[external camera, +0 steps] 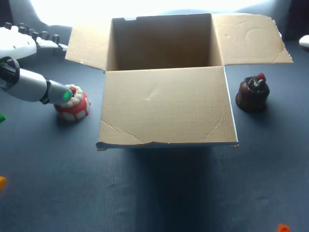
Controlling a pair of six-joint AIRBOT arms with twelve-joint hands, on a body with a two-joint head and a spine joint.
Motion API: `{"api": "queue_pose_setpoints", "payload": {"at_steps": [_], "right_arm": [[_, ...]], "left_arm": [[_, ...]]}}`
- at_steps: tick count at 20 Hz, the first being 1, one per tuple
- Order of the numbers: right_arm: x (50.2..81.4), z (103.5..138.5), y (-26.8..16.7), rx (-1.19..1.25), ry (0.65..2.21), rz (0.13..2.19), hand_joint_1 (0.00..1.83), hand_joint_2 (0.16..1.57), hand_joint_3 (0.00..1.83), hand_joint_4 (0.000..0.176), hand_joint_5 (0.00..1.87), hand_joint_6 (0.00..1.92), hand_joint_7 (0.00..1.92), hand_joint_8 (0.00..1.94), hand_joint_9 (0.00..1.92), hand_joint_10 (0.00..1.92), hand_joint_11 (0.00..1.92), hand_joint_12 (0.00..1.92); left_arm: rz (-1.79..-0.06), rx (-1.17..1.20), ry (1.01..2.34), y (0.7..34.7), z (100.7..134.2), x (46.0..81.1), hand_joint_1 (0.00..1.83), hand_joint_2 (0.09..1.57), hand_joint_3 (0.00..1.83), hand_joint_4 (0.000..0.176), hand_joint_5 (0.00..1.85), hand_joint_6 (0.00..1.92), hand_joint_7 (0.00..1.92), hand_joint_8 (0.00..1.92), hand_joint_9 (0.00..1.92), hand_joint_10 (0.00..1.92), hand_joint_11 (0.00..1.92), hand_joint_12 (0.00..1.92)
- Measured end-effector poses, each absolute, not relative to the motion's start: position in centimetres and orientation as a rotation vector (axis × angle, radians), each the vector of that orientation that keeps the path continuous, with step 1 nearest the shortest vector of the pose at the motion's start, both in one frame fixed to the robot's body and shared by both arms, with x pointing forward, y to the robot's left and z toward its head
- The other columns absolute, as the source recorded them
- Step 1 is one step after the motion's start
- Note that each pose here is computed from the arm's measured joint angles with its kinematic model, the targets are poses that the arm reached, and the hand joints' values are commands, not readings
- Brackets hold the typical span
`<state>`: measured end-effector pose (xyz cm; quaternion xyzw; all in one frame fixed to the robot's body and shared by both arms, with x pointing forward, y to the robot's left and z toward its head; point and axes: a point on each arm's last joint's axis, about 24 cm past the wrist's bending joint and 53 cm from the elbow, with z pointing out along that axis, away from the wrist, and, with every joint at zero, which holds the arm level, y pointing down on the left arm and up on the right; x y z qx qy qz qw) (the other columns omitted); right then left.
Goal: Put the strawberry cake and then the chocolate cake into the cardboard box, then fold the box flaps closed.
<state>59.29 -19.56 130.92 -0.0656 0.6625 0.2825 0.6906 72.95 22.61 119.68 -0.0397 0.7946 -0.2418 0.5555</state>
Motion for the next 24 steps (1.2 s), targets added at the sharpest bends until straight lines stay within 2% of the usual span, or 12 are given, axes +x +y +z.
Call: {"api": "queue_pose_setpoints", "payload": {"at_steps": [3, 5, 7, 8, 10, 14, 16, 17, 21, 24], "right_arm": [[59.3, 130.8, -19.6, -0.136, 1.487, 0.64, 0.14, 1.18, 0.0, 0.0, 0.15, 0.0, 0.1, 0.0, 0.04, 0.01, 0.0, 0.01], [59.3, 130.8, -19.6, -0.134, 1.488, 0.64, 0.15, 1.18, 0.0, 0.0, 0.17, 0.01, 0.12, 0.01, 0.06, 0.02, 0.02, 0.01], [59.3, 130.8, -19.6, -0.135, 1.489, 0.64, 0.13, 1.18, 0.0, 0.0, 0.17, 0.01, 0.12, 0.0, 0.06, 0.02, 0.03, 0.02], [59.3, 130.8, -19.6, -0.135, 1.489, 0.64, 0.14, 1.19, 0.0, 0.0, 0.18, 0.0, 0.12, 0.01, 0.07, 0.01, 0.0, 0.15], [59.3, 130.8, -19.6, -0.135, 1.49, 0.639, 0.17, 1.19, 0.0, 0.0, 0.18, 0.0, 0.12, 0.01, 0.08, 0.0, 0.0, 0.21], [59.3, 130.7, -19.5, -0.14, 1.492, 0.636, 0.18, 1.18, 0.0, 0.0, 0.21, 0.01, 0.14, 0.01, 0.1, 0.01, 0.0, 0.31], [59.3, 130.7, -19.5, -0.139, 1.492, 0.637, 0.15, 1.2, 0.0, 0.0, 0.19, 0.0, 0.14, 0.0, 0.1, 0.01, 0.0, 0.26], [59.2, 130.7, -19.4, -0.141, 1.493, 0.639, 0.15, 1.2, 0.0, 0.0, 0.19, 0.0, 0.15, 0.0, 0.11, 0.01, 0.0, 0.28], [59.2, 130.6, -19.3, -0.148, 1.493, 0.635, 0.13, 1.19, 0.0, 0.0, 0.19, 0.0, 0.14, 0.0, 0.1, 0.0, 0.0, 0.4], [59.1, 130.6, -19.1, -0.154, 1.494, 0.637, 0.12, 1.19, 0.0, 0.0, 0.19, 0.01, 0.17, 0.01, 0.15, 0.02, 0.0, 0.52]], "left_arm": [[-0.616, -0.125, 1.916, 21.0, 118.1, 72.8, 0.74, 1.02, 0.0, 0.017, 0.11, 0.0, 0.19, 0.0, 0.21, 0.0, 0.0, 0.74], [-0.639, -0.139, 1.939, 19.9, 117.1, 72.7, 0.89, 0.98, 0.0, 0.005, 0.11, 0.0, 0.19, 0.0, 0.22, 0.01, 0.0, 0.74], [-0.641, -0.132, 1.949, 19.4, 116.6, 72.8, 1.0, 0.95, 0.0, 0.004, 0.12, 0.0, 0.21, 0.01, 0.23, 0.01, 0.0, 0.71], [-0.639, -0.129, 1.96, 19.1, 116.1, 72.8, 1.02, 0.94, 0.0, 0.007, 0.13, 0.01, 0.21, 0.01, 0.23, 0.0, 0.0, 0.71], [-0.63, -0.129, 1.975, 18.9, 115.2, 73.0, 1.03, 0.93, 0.0, 0.007, 0.14, 0.01, 0.21, 0.0, 0.22, 0.0, 0.0, 0.7], [-0.608, -0.133, 1.984, 19.2, 114.3, 74.0, 1.04, 0.96, 0.0, 0.007, 0.14, 0.01, 0.21, 0.0, 0.21, 0.0, 0.0, 0.68], [-0.603, -0.125, 1.984, 19.0, 114.1, 74.5, 0.99, 0.98, 0.0, 0.011, 0.12, 0.0, 0.2, 0.0, 0.22, 0.0, 0.0, 0.68], [-0.604, -0.124, 1.982, 18.7, 113.9, 74.9, 1.03, 0.98, 0.0, 0.014, 0.12, 0.0, 0.19, 0.0, 0.22, 0.0, 0.0, 0.68], [-0.611, -0.112, 1.986, 18.1, 113.3, 75.8, 0.98, 0.99, 0.0, 0.019, 0.12, 0.0, 0.2, 0.0, 0.21, 0.0, 0.0, 0.64], [-0.599, -0.113, 1.992, 18.4, 112.7, 76.4, 1.04, 0.97, 0.0, 0.019, 0.12, 0.0, 0.18, 0.0, 0.2, 0.0, 0.0, 0.64]]}}
